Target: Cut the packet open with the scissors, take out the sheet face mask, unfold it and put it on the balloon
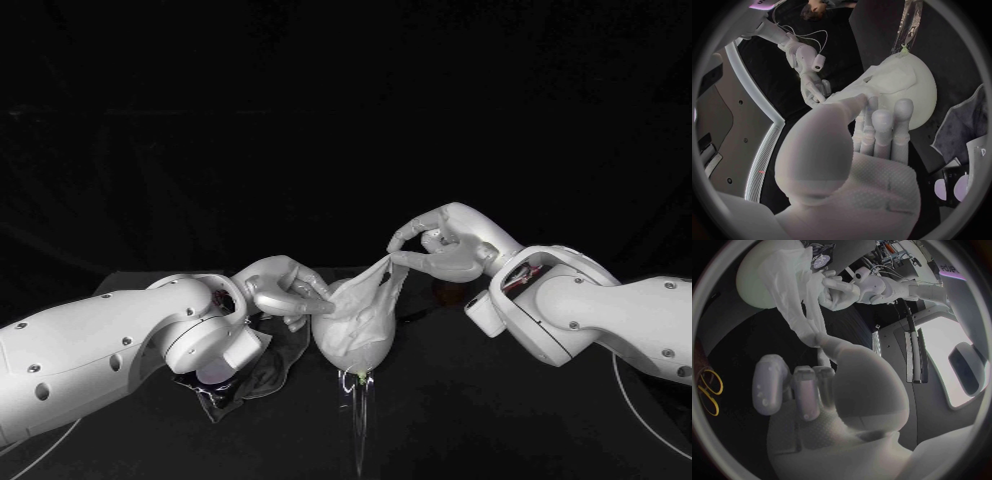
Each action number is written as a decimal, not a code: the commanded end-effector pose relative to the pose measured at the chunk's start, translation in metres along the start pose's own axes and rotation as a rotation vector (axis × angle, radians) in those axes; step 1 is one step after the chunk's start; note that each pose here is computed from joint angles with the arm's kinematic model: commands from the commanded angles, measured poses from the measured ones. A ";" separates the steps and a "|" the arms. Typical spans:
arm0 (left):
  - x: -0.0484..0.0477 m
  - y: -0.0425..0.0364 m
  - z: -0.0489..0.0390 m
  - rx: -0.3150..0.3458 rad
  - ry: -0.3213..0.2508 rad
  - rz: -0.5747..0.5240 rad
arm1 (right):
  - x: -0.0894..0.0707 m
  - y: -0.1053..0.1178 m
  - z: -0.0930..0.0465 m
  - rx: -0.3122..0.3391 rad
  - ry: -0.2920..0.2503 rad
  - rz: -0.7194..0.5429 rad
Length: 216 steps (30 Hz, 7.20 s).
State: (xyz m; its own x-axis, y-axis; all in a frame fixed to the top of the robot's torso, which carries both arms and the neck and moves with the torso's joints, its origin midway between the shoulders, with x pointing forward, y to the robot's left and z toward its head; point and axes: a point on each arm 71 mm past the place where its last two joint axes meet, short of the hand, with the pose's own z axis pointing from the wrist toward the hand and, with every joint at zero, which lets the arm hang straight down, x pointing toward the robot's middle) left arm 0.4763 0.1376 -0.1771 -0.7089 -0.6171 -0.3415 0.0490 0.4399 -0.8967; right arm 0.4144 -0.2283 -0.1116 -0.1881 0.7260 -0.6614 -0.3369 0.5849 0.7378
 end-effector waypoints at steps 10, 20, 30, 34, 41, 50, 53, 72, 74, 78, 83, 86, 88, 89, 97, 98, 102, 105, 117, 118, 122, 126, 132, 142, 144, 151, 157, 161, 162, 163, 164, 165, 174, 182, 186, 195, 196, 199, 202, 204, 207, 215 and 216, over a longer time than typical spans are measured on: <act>-0.0188 -0.0077 -0.0187 0.110 -0.100 -0.102 | -0.006 -0.012 -0.002 0.030 0.018 -0.016; -0.0256 -0.0296 -0.0327 0.213 -0.044 -0.101 | -0.012 -0.016 -0.007 0.030 0.010 -0.025; -0.0349 -0.0578 -0.0398 0.256 -0.013 -0.073 | -0.010 -0.009 -0.012 0.009 0.017 -0.014; -0.0393 -0.0696 -0.0436 0.262 -0.007 -0.050 | -0.011 -0.005 -0.015 0.000 0.010 0.000; -0.0438 -0.0771 -0.0508 0.249 0.020 -0.018 | -0.019 0.001 -0.020 -0.011 -0.018 0.017; -0.0552 -0.0836 -0.0534 0.243 0.009 0.018 | -0.043 0.014 -0.018 -0.045 -0.080 0.014; -0.0592 -0.0841 -0.0523 0.243 -0.013 0.026 | -0.054 0.019 -0.016 -0.061 -0.102 0.004; -0.0727 -0.0935 -0.0425 0.333 -0.180 -0.040 | -0.074 0.031 0.000 -0.072 -0.069 -0.056; -0.0705 -0.0941 -0.0424 0.335 -0.163 -0.049 | -0.073 0.031 0.001 -0.071 -0.061 -0.062; -0.0663 -0.0946 -0.0431 0.333 -0.121 -0.058 | -0.069 0.031 0.002 -0.066 -0.040 -0.069; -0.0614 -0.0952 -0.0458 0.322 -0.059 -0.054 | -0.065 0.031 0.001 -0.060 -0.022 -0.063; -0.0561 -0.0949 -0.0493 0.306 0.006 -0.044 | -0.062 0.032 -0.001 -0.054 -0.010 -0.051; -0.0531 -0.0942 -0.0516 0.293 0.044 -0.036 | -0.060 0.032 -0.002 -0.052 -0.003 -0.046; -0.0520 -0.0939 -0.0523 0.289 0.057 -0.033 | -0.060 0.032 -0.003 -0.050 0.000 -0.044; -0.0391 -0.0902 -0.0615 0.232 0.192 -0.001 | -0.051 0.033 -0.016 -0.034 0.044 -0.010; -0.0379 -0.0898 -0.0625 0.227 0.203 0.002 | -0.050 0.033 -0.018 -0.031 0.050 -0.006; -0.0336 -0.0879 -0.0669 0.214 0.233 0.009 | -0.046 0.032 -0.026 -0.021 0.075 0.010; -0.0309 -0.0858 -0.0699 0.208 0.243 0.009 | -0.044 0.031 -0.032 -0.014 0.089 0.019; -0.0212 -0.0661 -0.0779 0.160 0.281 -0.021 | -0.030 0.020 -0.053 0.043 0.151 0.055; -0.0203 -0.0622 -0.0778 0.153 0.282 -0.027 | -0.027 0.017 -0.054 0.053 0.158 0.060; -0.0163 -0.0490 -0.0753 0.126 0.286 -0.050 | -0.018 0.007 -0.058 0.080 0.178 0.072; -0.0133 -0.0365 -0.0711 0.099 0.279 -0.060 | -0.009 -0.002 -0.059 0.102 0.196 0.075; -0.0141 -0.0244 -0.0650 0.071 0.259 -0.068 | 0.003 -0.010 -0.060 0.122 0.223 0.078; -0.0196 -0.0087 -0.0502 0.023 0.161 -0.056 | 0.020 -0.028 -0.052 0.147 0.229 0.070; -0.0222 -0.0073 -0.0469 0.012 0.130 -0.049 | 0.022 -0.031 -0.048 0.151 0.216 0.064; -0.0302 -0.0039 -0.0357 -0.022 0.049 -0.014 | 0.022 -0.041 -0.034 0.154 0.144 0.042; -0.0378 -0.0022 -0.0296 -0.033 -0.010 0.002 | 0.021 -0.043 -0.024 0.143 0.103 0.031; -0.0425 -0.0012 -0.0258 -0.037 -0.033 0.014 | 0.018 -0.042 -0.015 0.132 0.080 0.020; -0.0430 -0.0012 -0.0249 -0.039 -0.035 0.016 | 0.017 -0.042 -0.013 0.130 0.076 0.017; -0.0435 -0.0011 -0.0239 -0.040 -0.038 0.019 | 0.016 -0.042 -0.011 0.130 0.072 0.014; -0.0439 -0.0011 -0.0231 -0.041 -0.040 0.022 | 0.015 -0.043 -0.010 0.131 0.071 0.012; -0.0445 -0.0012 -0.0220 -0.042 -0.044 0.025 | 0.014 -0.043 -0.008 0.133 0.070 0.009; -0.0520 -0.0038 -0.0118 -0.030 -0.104 0.042 | 0.017 -0.053 0.009 0.171 0.130 -0.010; -0.0531 -0.0081 -0.0036 -0.014 -0.124 0.055 | 0.022 -0.055 0.018 0.181 0.152 -0.025; -0.0550 -0.0096 0.0015 -0.012 -0.145 0.070 | 0.022 -0.057 0.021 0.191 0.144 -0.036; -0.0590 -0.0106 0.0091 -0.013 -0.163 0.106 | 0.016 -0.058 0.023 0.189 0.071 -0.052; -0.0588 -0.0108 0.0100 -0.014 -0.160 0.111 | 0.015 -0.059 0.023 0.187 0.062 -0.052; -0.0577 -0.0115 0.0118 -0.014 -0.150 0.126 | 0.013 -0.059 0.024 0.185 0.045 -0.054; -0.0569 -0.0120 0.0133 -0.015 -0.144 0.139 | 0.012 -0.060 0.025 0.186 0.034 -0.057; -0.0567 -0.0123 0.0143 -0.016 -0.143 0.146 | 0.011 -0.061 0.027 0.190 0.030 -0.057; -0.0569 -0.0125 0.0156 -0.018 -0.145 0.155 | 0.011 -0.063 0.030 0.196 0.031 -0.056; -0.0596 -0.0121 0.0191 -0.033 -0.168 0.170 | 0.016 -0.066 0.043 0.215 0.062 -0.061; -0.0600 -0.0121 0.0195 -0.035 -0.172 0.170 | 0.017 -0.067 0.044 0.220 0.071 -0.063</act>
State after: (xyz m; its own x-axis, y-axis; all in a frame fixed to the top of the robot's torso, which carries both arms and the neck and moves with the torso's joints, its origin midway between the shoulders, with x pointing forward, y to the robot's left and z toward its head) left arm 0.5302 0.1567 -0.1528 -0.5797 -0.6325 -0.5137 0.1225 0.5556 -0.8224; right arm 0.4728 -0.2394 -0.1645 -0.2178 0.6729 -0.7069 -0.1567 0.6908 0.7059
